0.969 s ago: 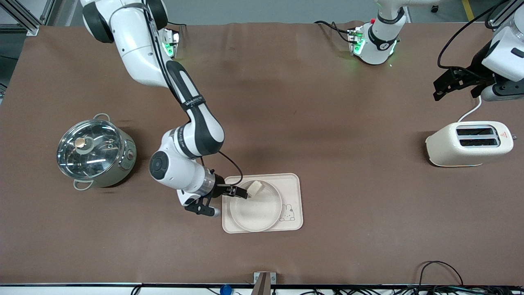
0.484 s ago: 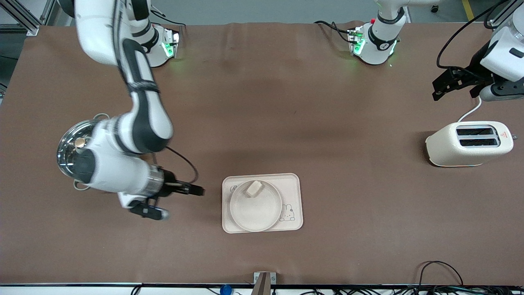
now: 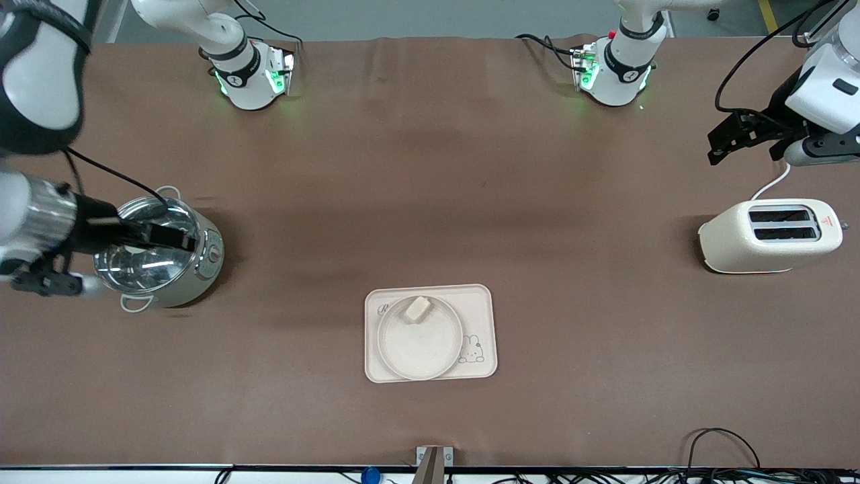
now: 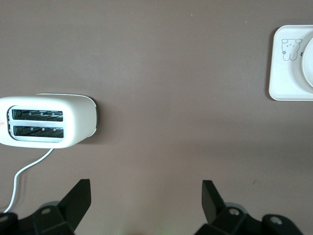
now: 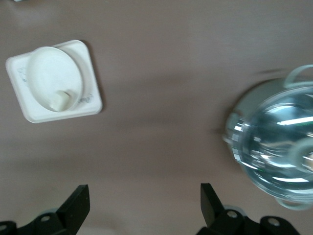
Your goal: Place bun in plate and plate on tray
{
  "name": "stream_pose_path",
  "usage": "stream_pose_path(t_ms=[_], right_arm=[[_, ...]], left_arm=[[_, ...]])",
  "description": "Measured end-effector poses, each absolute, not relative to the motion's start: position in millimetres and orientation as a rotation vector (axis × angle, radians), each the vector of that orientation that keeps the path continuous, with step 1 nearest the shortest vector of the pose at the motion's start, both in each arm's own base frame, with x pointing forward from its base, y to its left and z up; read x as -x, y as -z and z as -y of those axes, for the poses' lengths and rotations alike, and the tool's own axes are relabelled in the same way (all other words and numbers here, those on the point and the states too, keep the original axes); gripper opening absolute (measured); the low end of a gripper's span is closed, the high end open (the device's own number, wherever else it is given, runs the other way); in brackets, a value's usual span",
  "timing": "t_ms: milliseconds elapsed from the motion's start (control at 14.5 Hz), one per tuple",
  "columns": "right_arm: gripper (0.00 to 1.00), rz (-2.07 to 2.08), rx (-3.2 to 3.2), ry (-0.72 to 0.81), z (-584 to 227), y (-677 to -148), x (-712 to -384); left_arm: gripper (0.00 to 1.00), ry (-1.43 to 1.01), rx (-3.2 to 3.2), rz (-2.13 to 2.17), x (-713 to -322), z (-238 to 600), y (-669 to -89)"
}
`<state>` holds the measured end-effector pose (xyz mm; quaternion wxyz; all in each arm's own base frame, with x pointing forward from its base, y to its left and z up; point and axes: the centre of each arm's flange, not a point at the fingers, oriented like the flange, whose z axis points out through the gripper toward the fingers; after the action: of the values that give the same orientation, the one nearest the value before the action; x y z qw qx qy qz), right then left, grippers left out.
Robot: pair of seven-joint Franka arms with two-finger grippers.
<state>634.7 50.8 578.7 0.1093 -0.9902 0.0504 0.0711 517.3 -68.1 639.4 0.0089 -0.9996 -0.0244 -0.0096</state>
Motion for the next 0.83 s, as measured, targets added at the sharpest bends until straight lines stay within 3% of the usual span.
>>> stream_pose_path(t_ms=[415,830], right_arm=[[1.00,-0.012,3.078,-0.163,6.7,-656.4,-579.5],[1.00,0.066,3.124,-0.151,23.0,-658.4,-557.5]], left_arm=[[1.00,0.015,3.121,0.064,-515.4,72.1,-639.1],[1.00,0.020,3.121,0.038,-513.8,80.9,-641.8]])
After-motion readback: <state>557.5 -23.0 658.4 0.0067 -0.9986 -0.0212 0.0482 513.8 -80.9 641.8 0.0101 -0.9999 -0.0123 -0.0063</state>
